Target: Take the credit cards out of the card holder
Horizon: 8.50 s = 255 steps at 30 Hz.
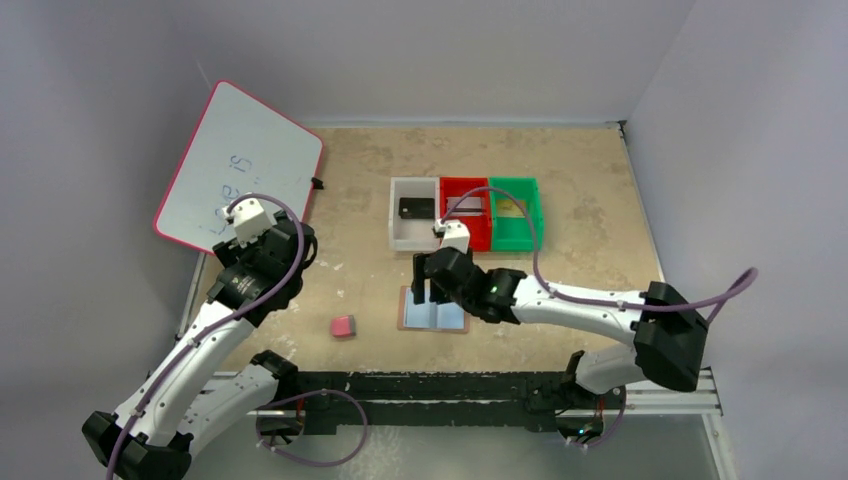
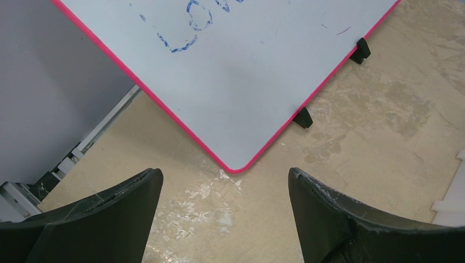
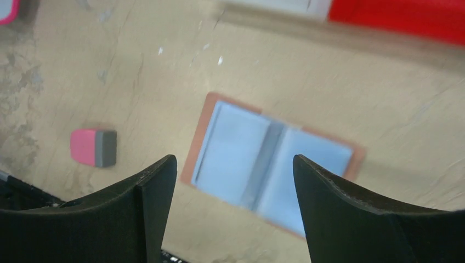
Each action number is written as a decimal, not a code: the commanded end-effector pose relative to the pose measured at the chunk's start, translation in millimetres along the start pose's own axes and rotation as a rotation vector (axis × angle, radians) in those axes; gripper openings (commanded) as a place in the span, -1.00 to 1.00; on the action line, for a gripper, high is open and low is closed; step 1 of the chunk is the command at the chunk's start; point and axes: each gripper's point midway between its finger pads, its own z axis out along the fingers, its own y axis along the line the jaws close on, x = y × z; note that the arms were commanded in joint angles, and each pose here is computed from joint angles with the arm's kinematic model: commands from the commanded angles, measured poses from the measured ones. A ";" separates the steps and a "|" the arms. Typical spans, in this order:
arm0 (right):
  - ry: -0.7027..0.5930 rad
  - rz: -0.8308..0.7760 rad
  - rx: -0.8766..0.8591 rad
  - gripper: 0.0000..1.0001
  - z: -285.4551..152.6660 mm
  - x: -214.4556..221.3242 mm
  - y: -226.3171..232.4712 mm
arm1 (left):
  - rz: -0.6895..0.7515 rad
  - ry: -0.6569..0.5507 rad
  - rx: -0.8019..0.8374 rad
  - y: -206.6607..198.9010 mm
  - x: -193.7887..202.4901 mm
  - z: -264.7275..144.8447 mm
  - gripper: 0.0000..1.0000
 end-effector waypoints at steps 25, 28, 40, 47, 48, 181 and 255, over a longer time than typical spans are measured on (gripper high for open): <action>0.105 0.139 0.209 0.39 39.7 74.1 21.3 | 0.020 0.004 -0.002 -8.6 -3.3 3.8 0.70; 0.120 0.122 0.221 0.37 43.8 81.6 18.7 | 0.020 0.004 -0.002 -8.8 -3.4 3.9 0.69; 0.143 0.102 0.281 0.20 50.5 97.8 7.2 | 0.025 0.008 0.000 -10.1 -2.6 4.3 0.69; 0.144 0.102 0.292 0.02 51.2 99.3 5.2 | 0.028 0.010 0.002 -10.5 -1.6 4.4 0.68; 0.144 0.101 0.300 0.02 51.2 99.8 3.8 | 0.028 0.011 0.003 -10.6 -1.4 4.4 0.68; 0.115 0.654 -0.275 -0.32 25.5 92.8 -42.8 | -0.490 0.636 1.045 -295.0 196.2 -160.7 0.43; -0.078 0.642 -0.121 -0.35 -36.1 59.5 -95.8 | -0.376 0.702 1.045 -341.5 218.6 -191.4 0.36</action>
